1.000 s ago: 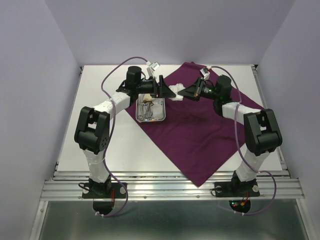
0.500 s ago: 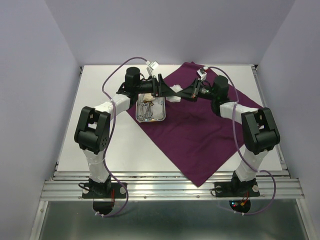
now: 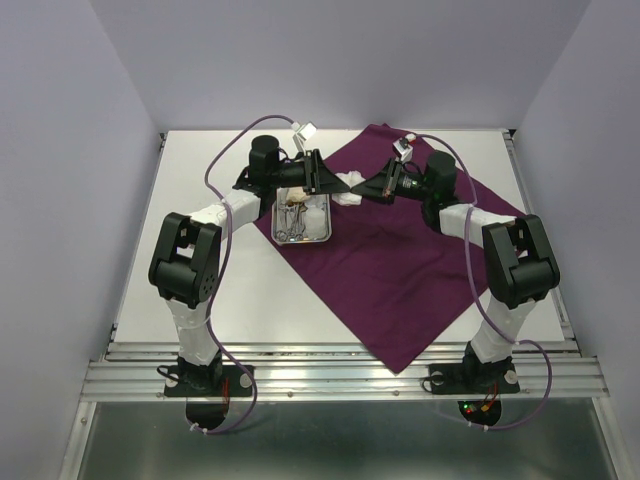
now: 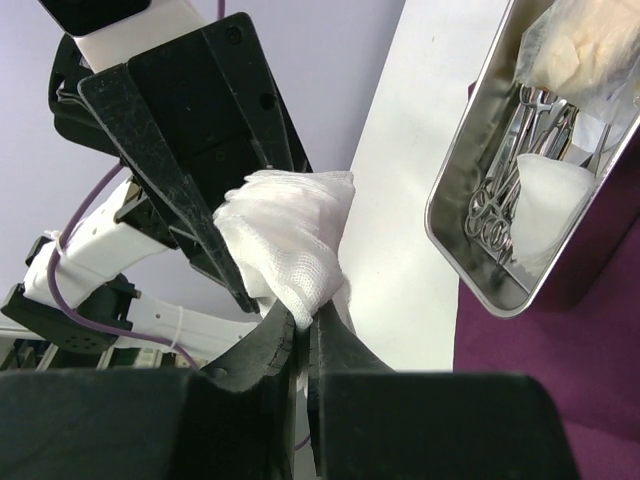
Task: Prepare the surgical pack
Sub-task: Place the medical item in the container.
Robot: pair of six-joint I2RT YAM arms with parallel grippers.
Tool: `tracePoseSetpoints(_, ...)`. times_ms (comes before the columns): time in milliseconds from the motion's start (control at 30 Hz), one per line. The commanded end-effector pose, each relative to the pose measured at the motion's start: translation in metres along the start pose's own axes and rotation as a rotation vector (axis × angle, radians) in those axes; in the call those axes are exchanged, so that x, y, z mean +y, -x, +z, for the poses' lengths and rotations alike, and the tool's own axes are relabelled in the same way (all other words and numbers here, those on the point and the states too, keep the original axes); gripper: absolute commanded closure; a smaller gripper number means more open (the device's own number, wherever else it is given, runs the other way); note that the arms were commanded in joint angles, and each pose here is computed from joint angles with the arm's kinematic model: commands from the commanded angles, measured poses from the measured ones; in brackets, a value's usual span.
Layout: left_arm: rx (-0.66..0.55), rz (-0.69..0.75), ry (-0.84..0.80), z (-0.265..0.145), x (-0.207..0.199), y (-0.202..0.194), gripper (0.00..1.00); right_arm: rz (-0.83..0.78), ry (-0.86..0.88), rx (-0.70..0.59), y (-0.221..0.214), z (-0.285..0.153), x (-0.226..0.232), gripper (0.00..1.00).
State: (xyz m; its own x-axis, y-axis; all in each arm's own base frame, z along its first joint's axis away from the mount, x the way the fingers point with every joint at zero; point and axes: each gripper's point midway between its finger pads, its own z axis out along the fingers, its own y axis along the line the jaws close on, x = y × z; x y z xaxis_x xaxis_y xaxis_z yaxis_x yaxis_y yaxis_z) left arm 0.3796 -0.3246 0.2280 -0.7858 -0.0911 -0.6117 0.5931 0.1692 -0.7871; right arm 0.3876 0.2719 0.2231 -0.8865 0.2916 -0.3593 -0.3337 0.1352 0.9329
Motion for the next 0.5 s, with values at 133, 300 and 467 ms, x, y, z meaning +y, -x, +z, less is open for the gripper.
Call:
tracePoseSetpoints(133, -0.002, 0.043, -0.048, 0.0, -0.0113, 0.0018, 0.64, -0.076, 0.038, 0.01, 0.0068, 0.0045, 0.0145, 0.99)
tracePoseSetpoints(300, 0.001, 0.037, -0.05, -0.0002, -0.0098, 0.0008, 0.77, -0.072, 0.03, 0.013, 0.0058, 0.0043, 0.0125, 0.99)
tracePoseSetpoints(467, 0.002, 0.027, -0.05, 0.0002, -0.0083, -0.0002, 1.0, -0.081, 0.023, 0.015, 0.0058, 0.0042, 0.0114, 0.99)
